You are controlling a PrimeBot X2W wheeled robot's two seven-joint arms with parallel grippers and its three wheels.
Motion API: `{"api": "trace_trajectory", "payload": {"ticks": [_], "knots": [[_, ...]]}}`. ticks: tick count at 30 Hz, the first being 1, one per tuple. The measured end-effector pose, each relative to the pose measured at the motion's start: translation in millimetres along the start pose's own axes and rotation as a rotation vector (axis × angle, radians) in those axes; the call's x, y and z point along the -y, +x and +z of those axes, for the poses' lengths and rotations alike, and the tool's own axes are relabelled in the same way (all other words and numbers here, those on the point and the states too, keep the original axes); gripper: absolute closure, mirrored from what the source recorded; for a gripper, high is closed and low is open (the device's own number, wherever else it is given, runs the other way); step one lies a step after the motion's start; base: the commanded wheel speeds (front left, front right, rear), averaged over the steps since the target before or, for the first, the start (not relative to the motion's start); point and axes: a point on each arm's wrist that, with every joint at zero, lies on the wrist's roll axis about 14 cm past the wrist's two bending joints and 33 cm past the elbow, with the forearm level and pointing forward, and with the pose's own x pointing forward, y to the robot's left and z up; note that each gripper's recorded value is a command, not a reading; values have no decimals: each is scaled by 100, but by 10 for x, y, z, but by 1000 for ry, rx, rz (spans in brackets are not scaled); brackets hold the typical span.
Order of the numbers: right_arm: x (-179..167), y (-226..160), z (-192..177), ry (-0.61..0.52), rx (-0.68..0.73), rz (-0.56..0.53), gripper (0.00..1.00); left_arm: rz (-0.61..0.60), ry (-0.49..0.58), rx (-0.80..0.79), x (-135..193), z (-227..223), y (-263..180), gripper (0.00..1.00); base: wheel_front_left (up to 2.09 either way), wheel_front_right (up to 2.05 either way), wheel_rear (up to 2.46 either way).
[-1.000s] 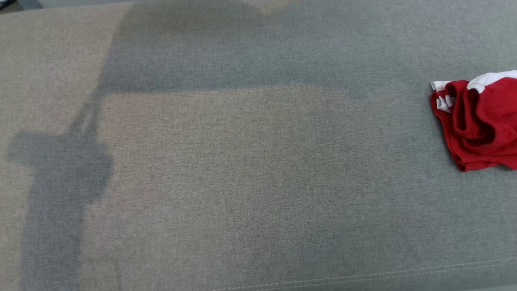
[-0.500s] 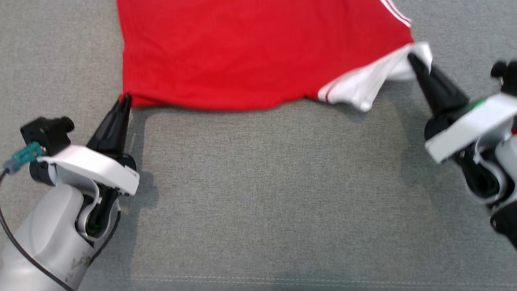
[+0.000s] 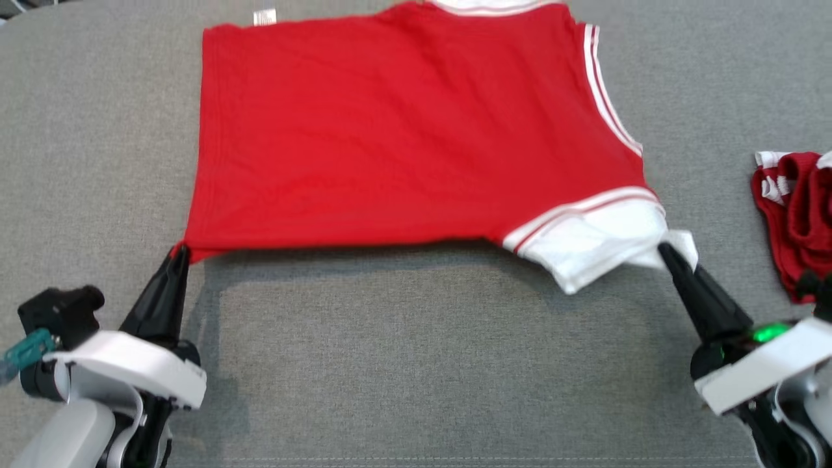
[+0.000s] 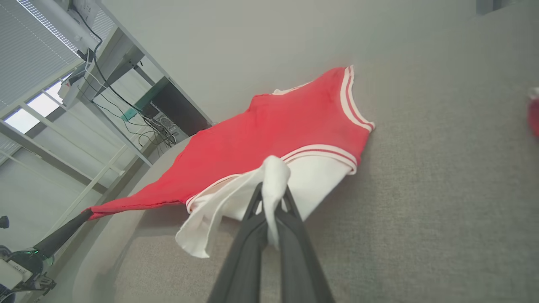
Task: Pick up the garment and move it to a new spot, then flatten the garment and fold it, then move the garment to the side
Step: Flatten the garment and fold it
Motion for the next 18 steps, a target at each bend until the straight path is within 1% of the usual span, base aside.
{"api": "trace_trajectory", "payload": {"ticks": [3,8,12,15,17,18], "knots": [[-34,-199,-79,50,0,-32,100,16,1,-19,6,-20,-160,100,0,0,0],[-106,-512,-260,121,-10,-92,100,62,-35,-52,0,-137,-429,100,0,0,0],[-186,-660,-397,158,-42,-122,100,81,-58,-77,8,-229,-564,100,0,0,0],[-225,-719,-464,160,-66,-137,100,95,-69,-84,0,-266,-626,100,0,0,0],[-221,-754,-533,136,-109,-148,100,108,-86,-99,-13,-304,-659,100,0,0,0],[-218,-765,-560,127,-124,-153,87,109,-96,-125,-6,-357,-678,100,0,0,0]]}}
